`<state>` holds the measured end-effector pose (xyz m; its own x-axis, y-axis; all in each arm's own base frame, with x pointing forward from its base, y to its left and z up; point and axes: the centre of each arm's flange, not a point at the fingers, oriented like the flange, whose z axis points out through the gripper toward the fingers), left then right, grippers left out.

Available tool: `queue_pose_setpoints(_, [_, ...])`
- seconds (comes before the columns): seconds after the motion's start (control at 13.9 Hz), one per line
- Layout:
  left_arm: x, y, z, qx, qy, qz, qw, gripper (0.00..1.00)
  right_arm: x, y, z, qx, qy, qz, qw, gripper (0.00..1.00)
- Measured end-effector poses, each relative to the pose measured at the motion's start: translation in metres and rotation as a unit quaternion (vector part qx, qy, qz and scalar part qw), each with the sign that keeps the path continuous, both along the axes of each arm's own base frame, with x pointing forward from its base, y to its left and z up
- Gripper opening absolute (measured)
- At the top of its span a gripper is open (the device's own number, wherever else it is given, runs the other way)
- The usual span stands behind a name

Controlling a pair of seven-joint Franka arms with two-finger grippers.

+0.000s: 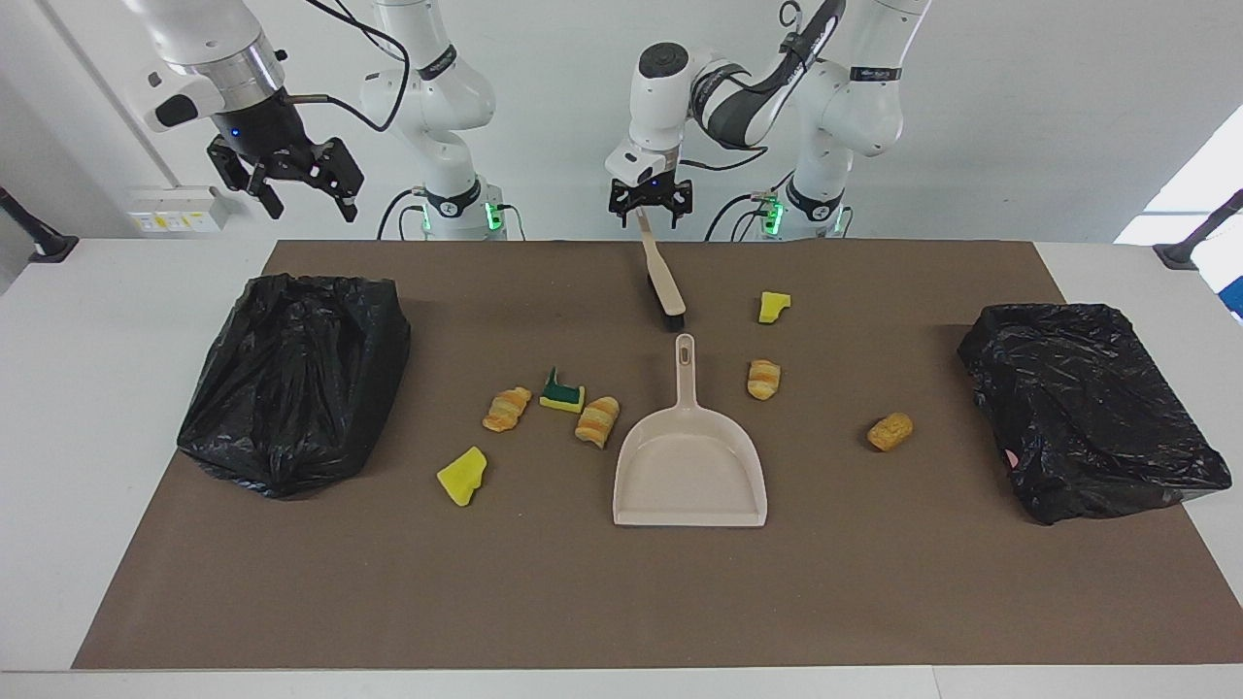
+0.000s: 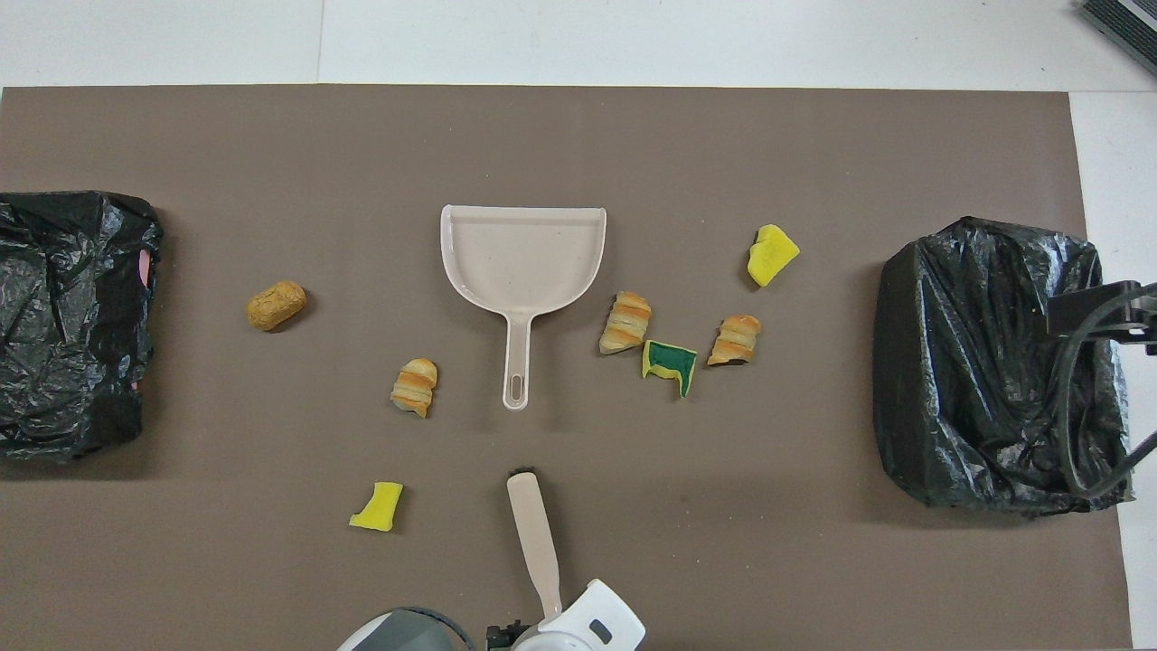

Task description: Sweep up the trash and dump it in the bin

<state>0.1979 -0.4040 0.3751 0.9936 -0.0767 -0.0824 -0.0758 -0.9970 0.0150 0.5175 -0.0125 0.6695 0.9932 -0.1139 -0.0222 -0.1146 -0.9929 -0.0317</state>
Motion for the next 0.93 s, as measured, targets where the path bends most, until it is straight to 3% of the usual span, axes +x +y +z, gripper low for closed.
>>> queue_pose_setpoints(0.57, [-0.009,0.001,-0.029,0.017,0.005,0.018,1.0,0.96,0.0,0.004,0.0,0.0,-0.002,0.004,1.0,1.0])
queue_pose_setpoints(0.86, [-0.017,-0.004,-0.056,0.04,0.012,0.04,0.998,0.51,0.007,0.034,-0.002,0.002,-0.013,0.029,1.0,1.0])
queue_pose_setpoints(0.93, [-0.017,-0.005,-0.058,0.042,0.012,0.045,0.998,0.51,0.01,0.041,-0.006,0.005,-0.012,0.034,0.999,1.0])
